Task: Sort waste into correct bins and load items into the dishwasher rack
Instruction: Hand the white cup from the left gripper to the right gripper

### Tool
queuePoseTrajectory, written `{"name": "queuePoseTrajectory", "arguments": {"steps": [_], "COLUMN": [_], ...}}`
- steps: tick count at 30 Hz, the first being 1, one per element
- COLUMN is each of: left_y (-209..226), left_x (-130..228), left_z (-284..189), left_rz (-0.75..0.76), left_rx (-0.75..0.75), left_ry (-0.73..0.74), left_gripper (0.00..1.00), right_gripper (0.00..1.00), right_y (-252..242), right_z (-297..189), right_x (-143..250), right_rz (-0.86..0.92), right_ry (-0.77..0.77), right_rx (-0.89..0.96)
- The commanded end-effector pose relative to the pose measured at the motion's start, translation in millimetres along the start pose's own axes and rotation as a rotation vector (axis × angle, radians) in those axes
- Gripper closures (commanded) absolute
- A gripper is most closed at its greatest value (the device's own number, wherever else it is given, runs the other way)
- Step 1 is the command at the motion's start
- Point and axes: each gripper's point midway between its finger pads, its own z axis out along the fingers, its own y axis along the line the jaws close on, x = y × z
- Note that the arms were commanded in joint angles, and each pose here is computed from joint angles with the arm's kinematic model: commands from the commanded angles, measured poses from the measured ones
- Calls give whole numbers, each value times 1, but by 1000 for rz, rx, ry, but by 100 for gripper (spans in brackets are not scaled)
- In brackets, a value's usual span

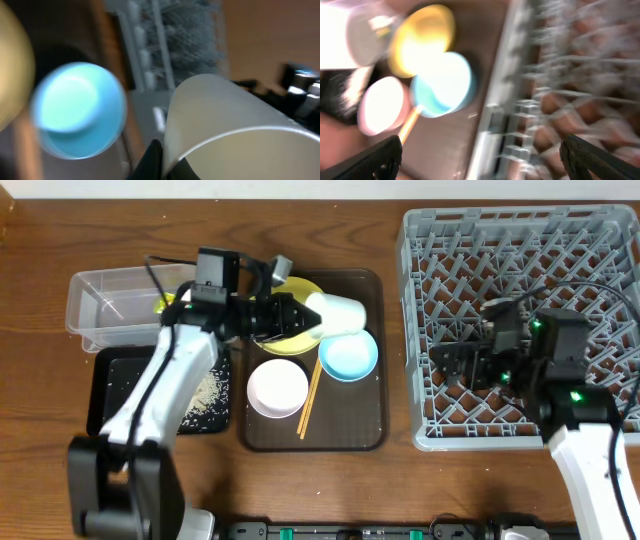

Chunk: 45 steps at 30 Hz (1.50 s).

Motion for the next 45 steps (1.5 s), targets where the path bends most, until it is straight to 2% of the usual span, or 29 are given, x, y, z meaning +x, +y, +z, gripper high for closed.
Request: {"name": "queuePoseTrajectory", "arguments": {"steps": [1,4,8,13,25,36,45], "left_y": [-28,-24,-34,-38,-46,-46,-46], "left_x": [16,22,29,34,44,44,44], "left_z": [7,16,21,27,35,35,35], "left_rz": [-70,-111,-98,-91,-91,-91,-91], "left_rx": [253,304,389,389,396,396,396], "left_ry": [140,192,241,261,299,299,299], "left_gripper": [94,94,94,94,94,94,94], "right_gripper": [1,1,1,1,8,31,43], "right_y": [56,71,80,107,135,135,135], "right_z": [7,17,33,36,28,28,28], "right_x": [6,14,13,2,-17,-16,-16], "right_rz": [-88,-115,-156,-249,-424,-419,-419], "right_ry": [52,90,96,43,-79,-74,-74], "right_rx": [-338,-453,-515,-671,-791,-793,-793]}}
